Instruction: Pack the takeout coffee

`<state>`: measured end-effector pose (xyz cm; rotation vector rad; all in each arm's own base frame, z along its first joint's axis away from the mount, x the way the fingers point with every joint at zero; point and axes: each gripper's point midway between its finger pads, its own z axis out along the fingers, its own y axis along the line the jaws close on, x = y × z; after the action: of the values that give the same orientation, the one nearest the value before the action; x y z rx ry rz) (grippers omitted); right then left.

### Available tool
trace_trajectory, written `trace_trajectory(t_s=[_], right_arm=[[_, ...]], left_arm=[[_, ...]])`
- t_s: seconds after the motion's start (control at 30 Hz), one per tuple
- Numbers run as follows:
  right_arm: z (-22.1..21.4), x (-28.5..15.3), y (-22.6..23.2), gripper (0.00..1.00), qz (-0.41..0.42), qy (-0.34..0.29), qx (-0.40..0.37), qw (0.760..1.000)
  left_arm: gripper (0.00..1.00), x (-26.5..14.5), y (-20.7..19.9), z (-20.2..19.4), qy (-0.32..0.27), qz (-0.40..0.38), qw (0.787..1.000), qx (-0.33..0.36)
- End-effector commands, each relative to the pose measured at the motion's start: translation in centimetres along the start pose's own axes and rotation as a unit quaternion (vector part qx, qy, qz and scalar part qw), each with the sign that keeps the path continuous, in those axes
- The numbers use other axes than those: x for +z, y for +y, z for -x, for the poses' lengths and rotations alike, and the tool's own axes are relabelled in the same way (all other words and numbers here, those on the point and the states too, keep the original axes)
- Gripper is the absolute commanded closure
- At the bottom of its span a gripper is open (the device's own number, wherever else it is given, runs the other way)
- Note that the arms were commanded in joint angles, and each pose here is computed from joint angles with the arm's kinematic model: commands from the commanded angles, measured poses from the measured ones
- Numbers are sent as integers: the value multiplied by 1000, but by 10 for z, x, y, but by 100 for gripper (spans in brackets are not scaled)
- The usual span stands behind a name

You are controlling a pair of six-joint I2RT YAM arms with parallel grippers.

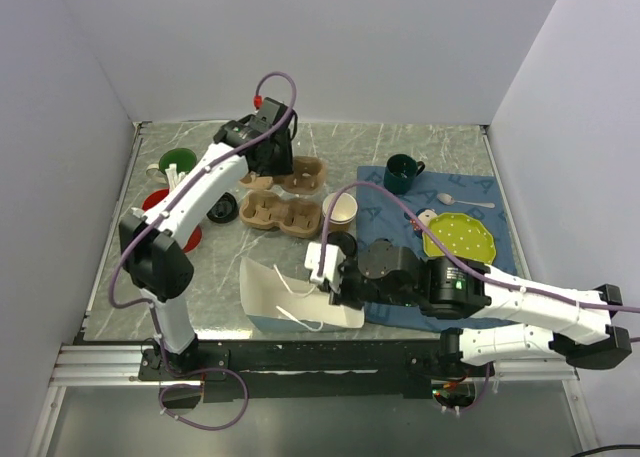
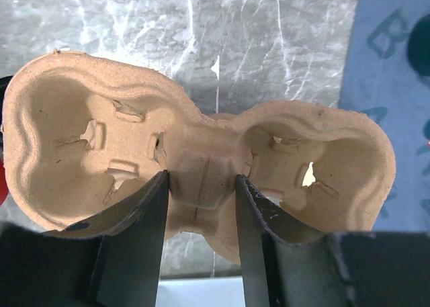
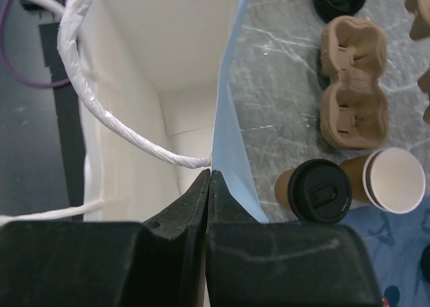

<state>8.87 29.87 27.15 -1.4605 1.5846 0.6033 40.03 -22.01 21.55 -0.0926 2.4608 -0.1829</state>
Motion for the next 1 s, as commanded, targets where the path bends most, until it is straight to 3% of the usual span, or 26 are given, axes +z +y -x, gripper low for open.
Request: trace_trajectory(t_s=[0.0,0.13,0.53,0.63,0.87,0.97], right_arm=[[13,-2,-27,99,-43,-26,51,997],[12,-3,-51,94,-73,-35,63,995],[9,18,-95,100,-112,-34,110,987],[7,24,-102,93,-114,-32,118,986],[23,6,-125,57,-142,-60,148,977],[33,-4,-125,51,-137,-77,155,975]], left_arm=[[64,-51,11,24,-42,-2,999,-29],[65,-77,13,29,-54,-11,998,-41],[67,-154,24,30,-76,-48,992,-90],[67,-173,26,31,-86,-63,989,-100],[67,-219,14,30,-94,-139,978,-122],[67,-235,13,26,-93,-161,973,-136]])
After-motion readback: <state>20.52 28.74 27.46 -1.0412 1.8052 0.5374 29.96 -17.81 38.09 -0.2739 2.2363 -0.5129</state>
